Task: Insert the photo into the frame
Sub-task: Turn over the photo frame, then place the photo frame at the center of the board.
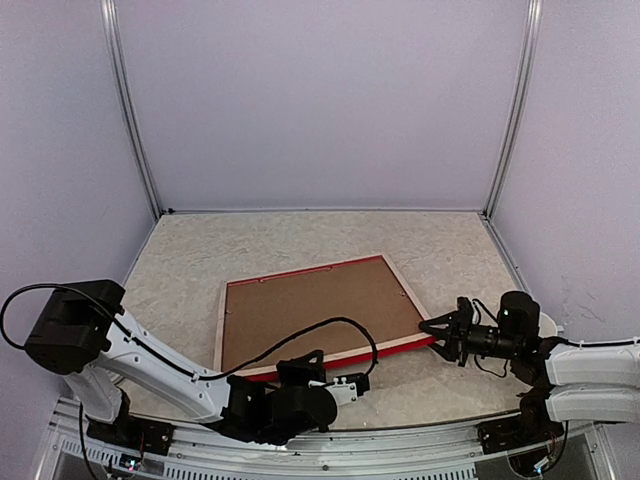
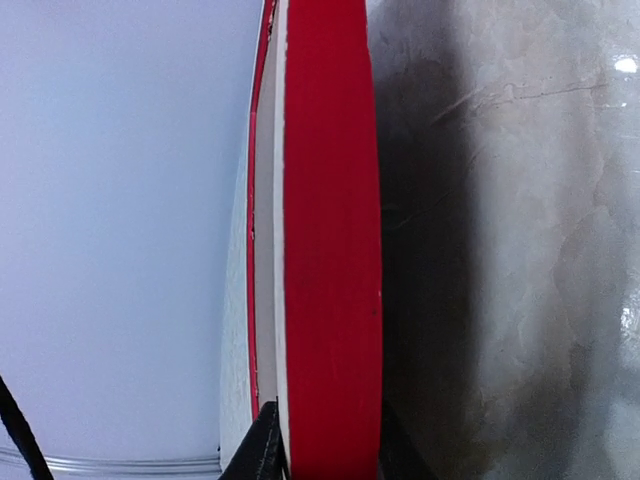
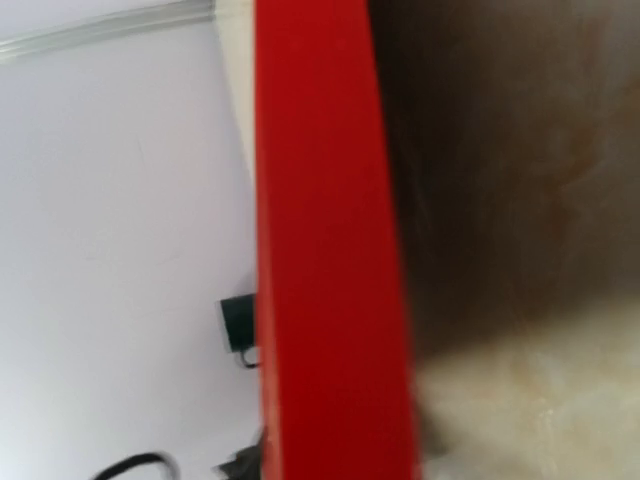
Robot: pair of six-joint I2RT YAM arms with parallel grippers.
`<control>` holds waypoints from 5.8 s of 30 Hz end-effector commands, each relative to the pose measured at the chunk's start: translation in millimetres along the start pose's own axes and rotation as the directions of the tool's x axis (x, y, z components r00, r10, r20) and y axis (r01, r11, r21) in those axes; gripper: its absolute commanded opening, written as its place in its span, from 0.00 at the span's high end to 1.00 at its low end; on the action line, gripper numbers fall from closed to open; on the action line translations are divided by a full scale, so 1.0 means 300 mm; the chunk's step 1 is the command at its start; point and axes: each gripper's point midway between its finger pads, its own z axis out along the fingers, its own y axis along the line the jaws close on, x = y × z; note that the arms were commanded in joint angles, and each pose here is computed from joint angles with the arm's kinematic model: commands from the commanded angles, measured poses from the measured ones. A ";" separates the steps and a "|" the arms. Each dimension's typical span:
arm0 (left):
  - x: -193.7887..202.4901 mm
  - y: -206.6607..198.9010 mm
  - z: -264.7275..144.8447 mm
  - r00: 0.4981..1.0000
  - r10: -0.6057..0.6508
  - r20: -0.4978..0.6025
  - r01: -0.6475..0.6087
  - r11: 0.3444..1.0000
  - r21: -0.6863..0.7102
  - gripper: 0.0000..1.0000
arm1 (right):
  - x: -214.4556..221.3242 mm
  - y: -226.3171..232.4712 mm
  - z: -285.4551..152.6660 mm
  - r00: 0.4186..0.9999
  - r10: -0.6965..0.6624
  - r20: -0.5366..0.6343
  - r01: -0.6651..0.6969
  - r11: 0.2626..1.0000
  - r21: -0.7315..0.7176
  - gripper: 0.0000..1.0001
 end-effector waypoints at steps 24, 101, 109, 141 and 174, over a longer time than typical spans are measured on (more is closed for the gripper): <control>-0.244 0.519 -0.020 0.925 -0.357 0.128 0.344 0.932 0.115 1.00 | -0.136 0.241 -0.137 0.881 -0.387 0.272 0.350 0.920 0.176 0.01; 0.031 1.330 -0.036 0.202 -0.952 0.230 0.962 0.237 0.134 1.00 | -0.194 0.299 -0.124 0.812 -0.484 0.327 0.442 0.875 0.198 0.01; 0.112 1.354 -0.020 0.076 -0.974 0.213 0.974 0.118 0.192 1.00 | -0.192 0.275 -0.110 0.823 -0.479 0.305 0.433 0.877 0.209 0.01; 0.339 1.162 0.113 -0.174 -0.983 0.059 0.963 -0.157 0.219 1.00 | -0.186 0.190 -0.040 0.857 -0.463 0.225 0.418 0.881 0.221 0.01; 0.464 0.890 0.237 -0.433 -0.893 -0.123 0.872 -0.450 0.194 1.00 | -0.190 0.146 -0.026 0.872 -0.442 0.210 0.391 0.888 0.243 0.01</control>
